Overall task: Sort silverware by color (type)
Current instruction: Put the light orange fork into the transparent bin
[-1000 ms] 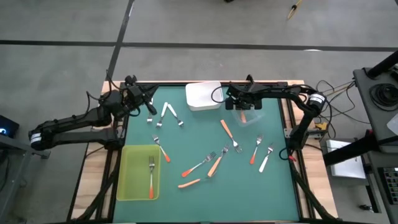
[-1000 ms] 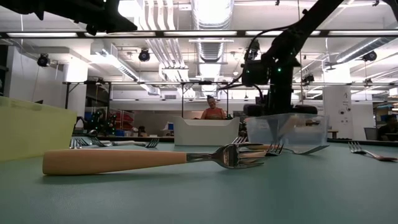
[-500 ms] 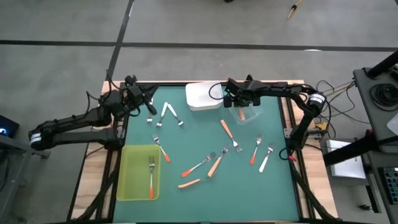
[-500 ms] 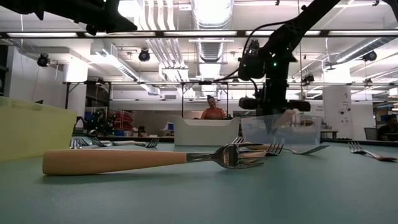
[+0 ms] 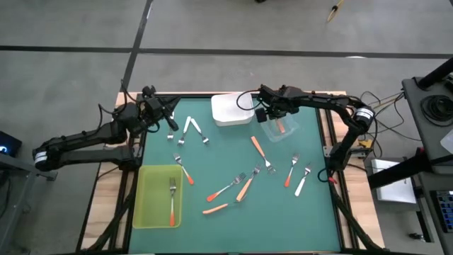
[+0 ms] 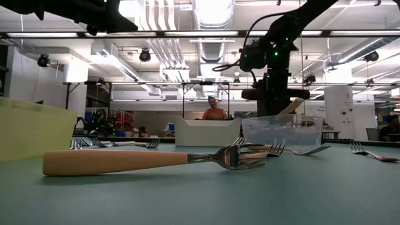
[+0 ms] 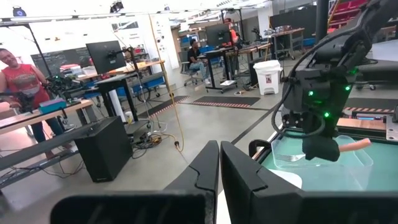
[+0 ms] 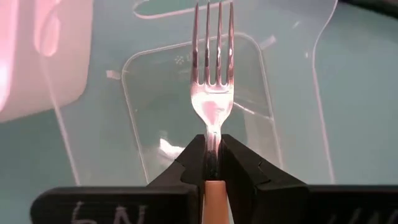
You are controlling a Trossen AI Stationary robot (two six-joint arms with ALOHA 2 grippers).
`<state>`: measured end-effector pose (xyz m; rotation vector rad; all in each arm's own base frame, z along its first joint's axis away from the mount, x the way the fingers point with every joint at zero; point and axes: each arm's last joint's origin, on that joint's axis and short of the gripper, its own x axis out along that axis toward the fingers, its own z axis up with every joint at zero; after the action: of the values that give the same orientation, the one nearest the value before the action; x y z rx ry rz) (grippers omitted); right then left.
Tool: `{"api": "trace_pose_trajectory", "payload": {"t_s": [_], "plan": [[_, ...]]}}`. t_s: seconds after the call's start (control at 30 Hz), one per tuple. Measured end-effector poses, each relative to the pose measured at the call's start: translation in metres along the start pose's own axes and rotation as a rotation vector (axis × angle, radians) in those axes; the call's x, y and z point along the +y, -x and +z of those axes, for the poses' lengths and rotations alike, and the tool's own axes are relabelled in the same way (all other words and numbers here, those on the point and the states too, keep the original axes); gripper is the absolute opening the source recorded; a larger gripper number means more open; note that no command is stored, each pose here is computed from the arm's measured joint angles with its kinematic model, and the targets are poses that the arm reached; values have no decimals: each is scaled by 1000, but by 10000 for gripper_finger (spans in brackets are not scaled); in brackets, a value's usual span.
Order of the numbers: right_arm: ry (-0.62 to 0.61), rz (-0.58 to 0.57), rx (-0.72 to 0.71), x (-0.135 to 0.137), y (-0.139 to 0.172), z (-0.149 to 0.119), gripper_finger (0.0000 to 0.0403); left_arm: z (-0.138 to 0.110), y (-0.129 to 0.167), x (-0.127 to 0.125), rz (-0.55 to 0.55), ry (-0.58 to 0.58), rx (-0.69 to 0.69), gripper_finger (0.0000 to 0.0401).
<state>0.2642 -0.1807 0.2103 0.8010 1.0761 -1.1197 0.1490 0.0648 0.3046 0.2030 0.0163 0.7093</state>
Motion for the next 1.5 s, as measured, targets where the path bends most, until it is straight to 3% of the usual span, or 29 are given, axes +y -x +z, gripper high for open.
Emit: {"api": "trace_pose_trajectory", "payload": {"t_s": [0.23,0.47,0.9,1.03,1.27,1.5], "plan": [[123,36,-52,-4,17,1,29,0,0,0,0,-1,1,0],[261,126,-213,-3,15,1,29,-1,0,0,-2,-17,6,0],[364,272,-441,-36,14,-35,28,-1,0,0,-3,-19,12,0],[383,282,-442,-49,16,-38,28,-1,0,0,-2,-17,6,0],[560,312,-412,-48,10,-39,28,0,0,0,-1,-16,4,0],[600,305,-392,-46,0,-37,28,0,0,0,-1,-16,3,0]]}}
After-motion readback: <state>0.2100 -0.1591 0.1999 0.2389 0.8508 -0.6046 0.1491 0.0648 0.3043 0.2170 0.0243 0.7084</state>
